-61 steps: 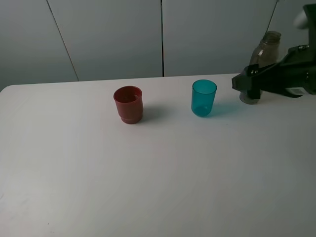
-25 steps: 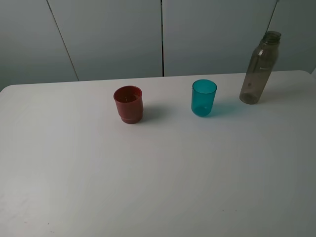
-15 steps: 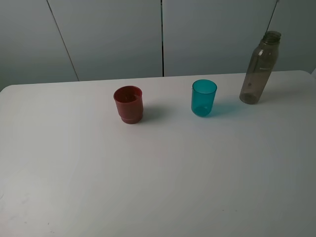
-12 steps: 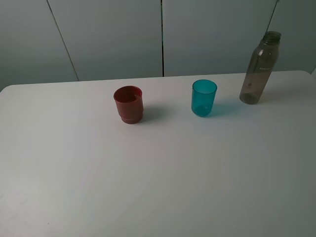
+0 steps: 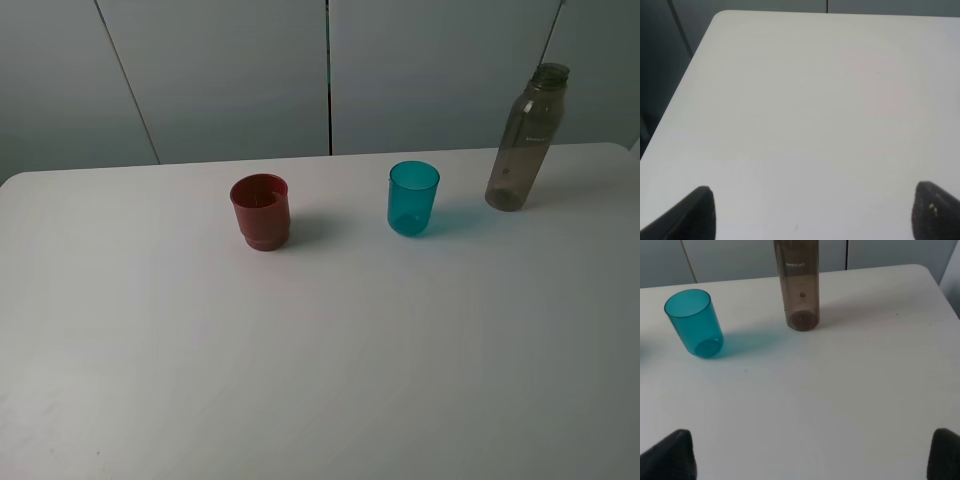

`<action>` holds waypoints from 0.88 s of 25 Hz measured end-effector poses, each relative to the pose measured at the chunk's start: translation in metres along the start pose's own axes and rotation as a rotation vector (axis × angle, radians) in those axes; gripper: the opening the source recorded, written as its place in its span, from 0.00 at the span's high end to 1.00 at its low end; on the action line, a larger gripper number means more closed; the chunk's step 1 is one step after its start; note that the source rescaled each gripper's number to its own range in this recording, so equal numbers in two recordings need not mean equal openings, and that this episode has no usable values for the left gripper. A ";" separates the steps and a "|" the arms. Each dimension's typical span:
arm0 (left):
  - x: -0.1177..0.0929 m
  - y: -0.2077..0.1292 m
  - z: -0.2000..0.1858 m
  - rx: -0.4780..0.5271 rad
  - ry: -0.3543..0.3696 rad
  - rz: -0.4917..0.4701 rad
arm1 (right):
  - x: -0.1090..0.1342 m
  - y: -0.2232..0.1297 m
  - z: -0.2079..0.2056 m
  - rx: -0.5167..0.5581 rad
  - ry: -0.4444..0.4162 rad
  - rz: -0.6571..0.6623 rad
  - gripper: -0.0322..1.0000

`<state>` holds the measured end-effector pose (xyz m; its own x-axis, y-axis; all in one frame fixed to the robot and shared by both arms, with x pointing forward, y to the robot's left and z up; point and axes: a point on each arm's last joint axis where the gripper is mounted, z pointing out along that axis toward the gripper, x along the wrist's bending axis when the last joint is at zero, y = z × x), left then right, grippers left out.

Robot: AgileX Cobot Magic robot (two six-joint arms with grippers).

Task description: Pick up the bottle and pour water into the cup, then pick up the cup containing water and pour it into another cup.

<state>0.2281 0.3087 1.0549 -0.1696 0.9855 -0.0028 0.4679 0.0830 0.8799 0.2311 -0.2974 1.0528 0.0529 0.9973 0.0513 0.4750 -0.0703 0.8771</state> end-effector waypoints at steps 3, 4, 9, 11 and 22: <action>0.000 0.000 0.000 0.000 0.000 0.000 | 0.000 0.000 0.000 0.000 0.000 0.000 0.00; 0.000 0.000 0.000 0.000 0.000 0.000 | 0.000 0.000 0.000 0.000 0.000 0.000 0.00; 0.000 0.000 0.000 0.000 0.000 0.000 | 0.000 0.000 0.000 0.000 0.000 -0.002 0.00; 0.000 0.000 0.000 0.000 0.000 0.000 | 0.000 0.000 0.000 -0.002 0.000 -0.002 0.00; 0.000 0.000 0.000 0.000 0.000 0.000 | 0.000 0.000 0.000 -0.001 0.005 -0.005 0.00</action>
<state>0.2281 0.3087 1.0549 -0.1696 0.9855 -0.0028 0.4679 0.0830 0.8799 0.2308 -0.2975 1.0528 0.0463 0.9977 0.0496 0.4742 -0.0656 0.8780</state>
